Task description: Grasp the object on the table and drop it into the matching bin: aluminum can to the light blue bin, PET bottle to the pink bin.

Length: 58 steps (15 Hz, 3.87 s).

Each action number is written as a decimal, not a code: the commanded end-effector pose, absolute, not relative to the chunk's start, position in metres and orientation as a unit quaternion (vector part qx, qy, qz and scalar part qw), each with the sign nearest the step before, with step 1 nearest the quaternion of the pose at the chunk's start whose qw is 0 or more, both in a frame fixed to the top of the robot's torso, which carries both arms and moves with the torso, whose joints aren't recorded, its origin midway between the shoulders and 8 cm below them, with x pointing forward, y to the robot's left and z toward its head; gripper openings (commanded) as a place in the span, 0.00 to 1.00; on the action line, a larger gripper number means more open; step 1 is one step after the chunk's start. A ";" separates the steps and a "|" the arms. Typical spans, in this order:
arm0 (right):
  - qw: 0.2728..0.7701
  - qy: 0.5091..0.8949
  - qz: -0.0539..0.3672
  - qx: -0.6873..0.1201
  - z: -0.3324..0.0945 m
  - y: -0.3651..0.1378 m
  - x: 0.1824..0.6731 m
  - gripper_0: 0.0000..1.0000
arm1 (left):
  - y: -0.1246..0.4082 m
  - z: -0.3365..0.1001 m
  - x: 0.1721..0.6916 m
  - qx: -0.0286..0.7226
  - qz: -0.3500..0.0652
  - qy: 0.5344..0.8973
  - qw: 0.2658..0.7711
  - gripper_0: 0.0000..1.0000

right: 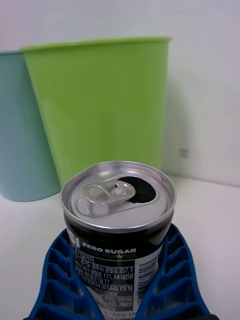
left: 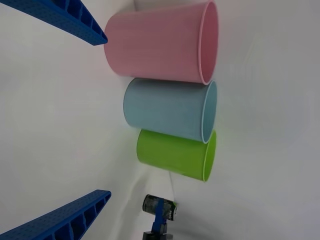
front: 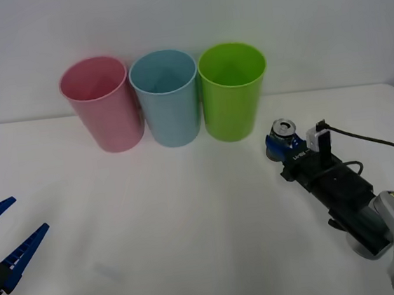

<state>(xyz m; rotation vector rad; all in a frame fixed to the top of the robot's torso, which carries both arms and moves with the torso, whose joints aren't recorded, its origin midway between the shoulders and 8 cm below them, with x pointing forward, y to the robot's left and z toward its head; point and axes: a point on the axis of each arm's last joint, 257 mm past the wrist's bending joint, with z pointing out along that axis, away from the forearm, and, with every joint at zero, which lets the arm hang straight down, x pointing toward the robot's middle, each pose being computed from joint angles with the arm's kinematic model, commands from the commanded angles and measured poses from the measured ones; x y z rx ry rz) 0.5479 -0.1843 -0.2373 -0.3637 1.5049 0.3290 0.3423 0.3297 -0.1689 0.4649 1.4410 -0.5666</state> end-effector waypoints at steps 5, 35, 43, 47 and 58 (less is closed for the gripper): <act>0.707 0.653 0.229 -0.145 -0.186 -0.157 0.510 0.00 | 0.330 -0.169 0.342 0.208 -0.253 0.645 0.691 1.00; 0.721 0.584 0.327 -0.179 -0.028 0.019 0.600 0.00 | 0.330 -0.169 0.342 0.208 -0.253 0.645 0.691 1.00; 0.720 0.611 0.291 -0.150 -0.022 0.056 0.649 0.00 | 0.330 -0.169 0.342 0.208 -0.253 0.645 0.691 1.00; 0.717 0.619 0.281 -0.154 -0.022 0.066 0.659 0.00 | 0.330 -0.169 0.342 0.208 -0.253 0.645 0.691 1.00; 0.719 0.619 0.272 -0.158 -0.024 0.065 0.660 1.00 | 0.330 -0.169 0.342 0.208 -0.253 0.645 0.691 1.00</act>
